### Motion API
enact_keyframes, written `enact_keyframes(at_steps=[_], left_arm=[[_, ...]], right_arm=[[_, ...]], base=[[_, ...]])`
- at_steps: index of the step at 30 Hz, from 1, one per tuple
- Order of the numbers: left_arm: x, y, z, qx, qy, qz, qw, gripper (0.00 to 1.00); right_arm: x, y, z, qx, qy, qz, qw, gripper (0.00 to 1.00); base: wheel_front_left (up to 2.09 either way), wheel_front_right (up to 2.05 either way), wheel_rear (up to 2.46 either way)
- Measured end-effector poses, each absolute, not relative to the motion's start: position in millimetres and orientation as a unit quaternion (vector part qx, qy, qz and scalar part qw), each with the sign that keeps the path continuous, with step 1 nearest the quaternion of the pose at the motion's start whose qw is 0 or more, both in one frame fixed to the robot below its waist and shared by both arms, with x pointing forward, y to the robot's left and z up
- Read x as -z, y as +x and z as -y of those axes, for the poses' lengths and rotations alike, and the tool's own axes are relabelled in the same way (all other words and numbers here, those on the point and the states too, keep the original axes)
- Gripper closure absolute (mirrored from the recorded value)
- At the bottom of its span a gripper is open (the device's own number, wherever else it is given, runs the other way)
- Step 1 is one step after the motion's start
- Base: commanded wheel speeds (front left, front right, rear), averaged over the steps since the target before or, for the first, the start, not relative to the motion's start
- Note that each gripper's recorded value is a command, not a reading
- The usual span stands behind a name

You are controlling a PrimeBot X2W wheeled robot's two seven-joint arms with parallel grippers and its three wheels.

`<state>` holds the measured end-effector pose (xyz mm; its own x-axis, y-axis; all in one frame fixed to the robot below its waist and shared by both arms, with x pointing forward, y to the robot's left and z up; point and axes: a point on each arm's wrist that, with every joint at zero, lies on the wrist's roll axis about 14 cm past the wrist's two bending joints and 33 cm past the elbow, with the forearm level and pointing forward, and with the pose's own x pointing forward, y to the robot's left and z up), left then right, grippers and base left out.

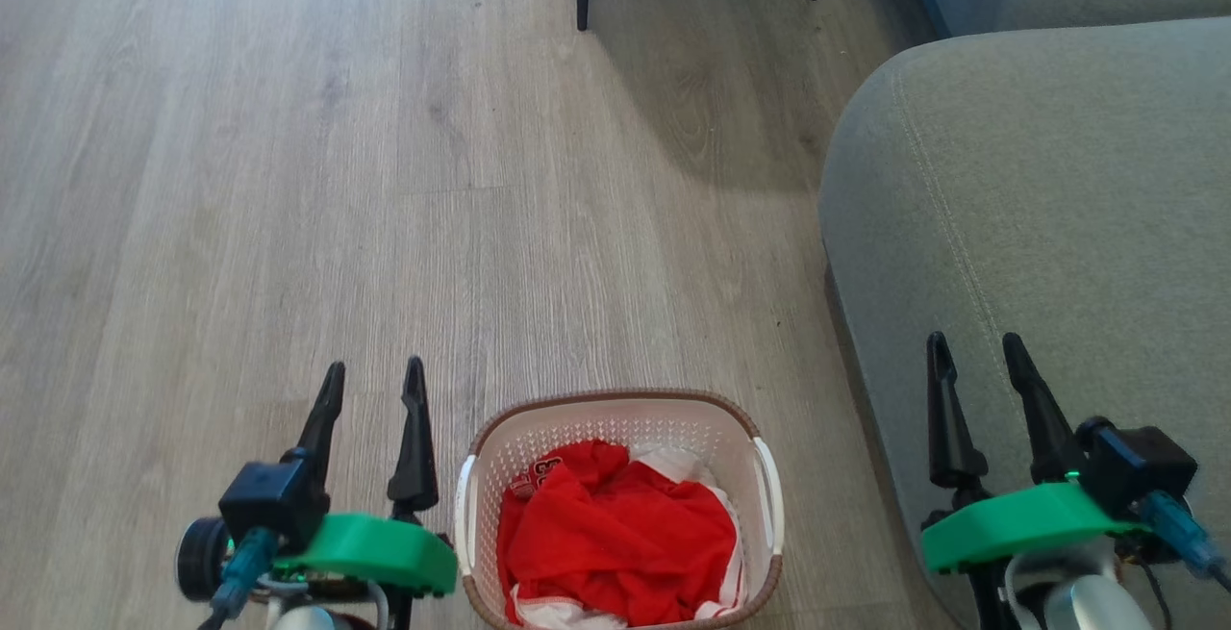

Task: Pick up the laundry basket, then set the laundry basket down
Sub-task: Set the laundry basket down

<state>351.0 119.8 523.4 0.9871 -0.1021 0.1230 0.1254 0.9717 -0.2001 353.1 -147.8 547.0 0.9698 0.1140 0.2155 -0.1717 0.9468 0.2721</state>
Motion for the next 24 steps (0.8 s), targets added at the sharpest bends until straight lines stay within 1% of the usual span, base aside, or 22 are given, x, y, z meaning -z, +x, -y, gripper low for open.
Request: enact_keyframes(at_steps=[24], left_arm=[[-537.7, 349.7, -122.0, 0.065, -0.125, 0.078, 0.987, 0.0]], right_arm=[[-550.2, 355.2, 140.3, -0.085, 0.147, 0.102, 0.98, 0.0]], base=[[0.0, 0.0, 0.0]])
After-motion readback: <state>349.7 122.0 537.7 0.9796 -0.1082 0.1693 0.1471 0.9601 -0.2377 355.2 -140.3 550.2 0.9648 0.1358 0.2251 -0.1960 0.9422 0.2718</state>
